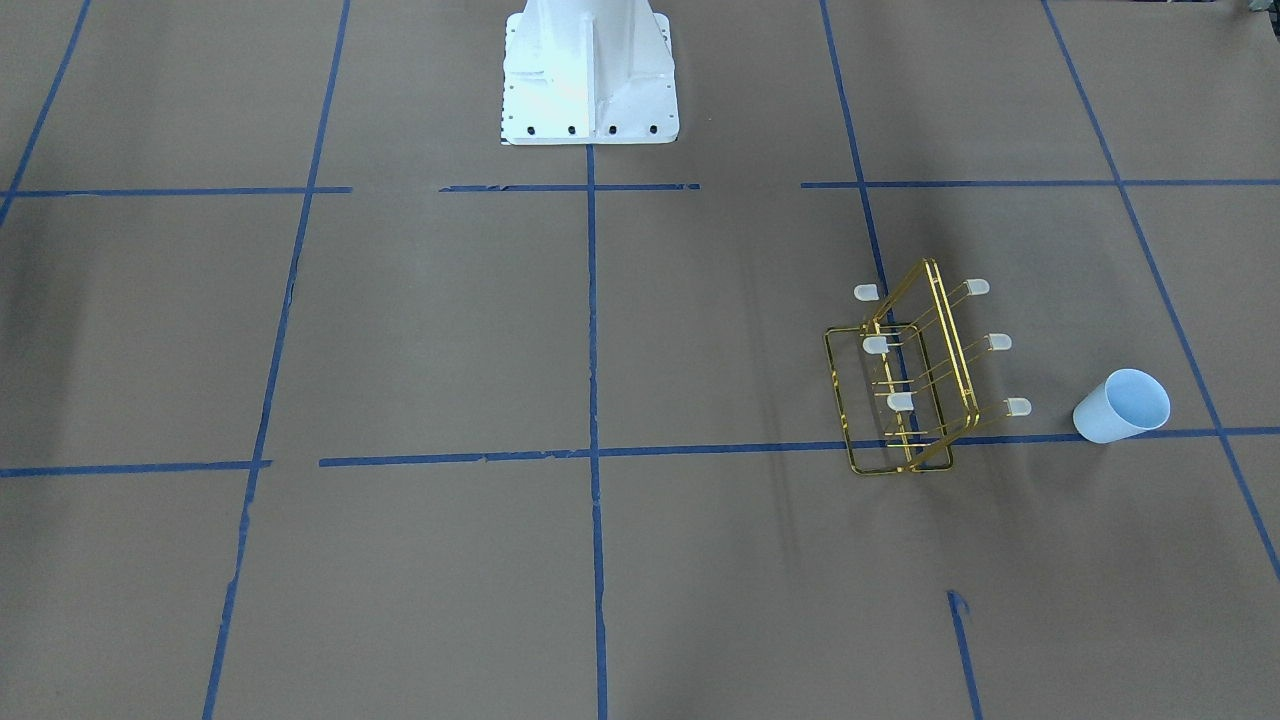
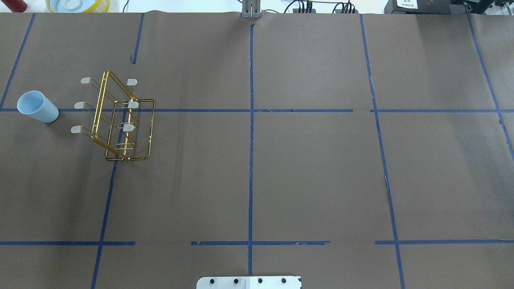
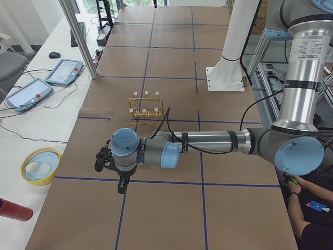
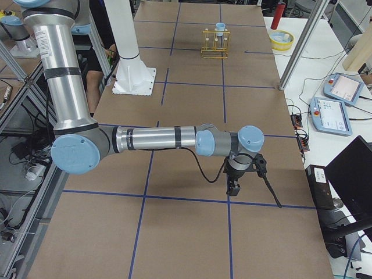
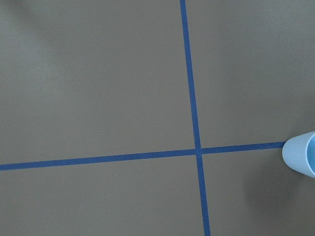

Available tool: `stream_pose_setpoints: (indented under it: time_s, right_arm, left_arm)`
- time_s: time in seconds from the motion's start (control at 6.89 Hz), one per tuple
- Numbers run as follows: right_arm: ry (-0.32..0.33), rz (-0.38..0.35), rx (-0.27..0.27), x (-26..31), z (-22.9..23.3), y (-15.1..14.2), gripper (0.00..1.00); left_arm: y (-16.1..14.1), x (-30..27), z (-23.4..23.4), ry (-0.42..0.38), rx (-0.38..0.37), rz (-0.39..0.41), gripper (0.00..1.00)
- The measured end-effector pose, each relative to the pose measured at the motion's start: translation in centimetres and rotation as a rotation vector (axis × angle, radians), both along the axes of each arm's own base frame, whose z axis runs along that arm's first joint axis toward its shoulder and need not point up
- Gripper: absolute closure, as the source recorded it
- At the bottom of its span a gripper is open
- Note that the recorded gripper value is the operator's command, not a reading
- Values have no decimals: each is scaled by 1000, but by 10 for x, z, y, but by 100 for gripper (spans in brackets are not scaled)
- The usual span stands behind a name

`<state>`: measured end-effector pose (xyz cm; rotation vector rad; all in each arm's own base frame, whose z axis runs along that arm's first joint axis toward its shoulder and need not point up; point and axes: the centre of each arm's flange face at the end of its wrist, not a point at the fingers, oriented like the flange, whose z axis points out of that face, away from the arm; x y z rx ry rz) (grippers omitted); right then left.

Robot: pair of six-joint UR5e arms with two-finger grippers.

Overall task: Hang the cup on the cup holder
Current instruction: 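Move the left gripper toward the light blue cup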

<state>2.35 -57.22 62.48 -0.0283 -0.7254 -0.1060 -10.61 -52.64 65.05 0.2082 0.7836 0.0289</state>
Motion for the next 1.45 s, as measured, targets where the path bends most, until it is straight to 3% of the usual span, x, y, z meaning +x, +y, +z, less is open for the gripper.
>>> stream_pose_setpoints:
  time_s: [0.73, 1.02, 1.31, 1.45]
  right_arm:
    - [0, 0, 0, 0, 0, 0, 0]
    - [0, 0, 0, 0, 0, 0, 0]
    - [0, 0, 0, 0, 0, 0, 0]
    - [0, 0, 0, 0, 0, 0, 0]
  left_arm:
    - [-7, -1, -18, -17, 44, -3, 0]
    - [-20, 18, -57, -61, 25, -80, 0]
    - [-31, 82, -113, -129, -14, -205, 0]
    - [-30, 105, -132, -122, -24, -262, 0]
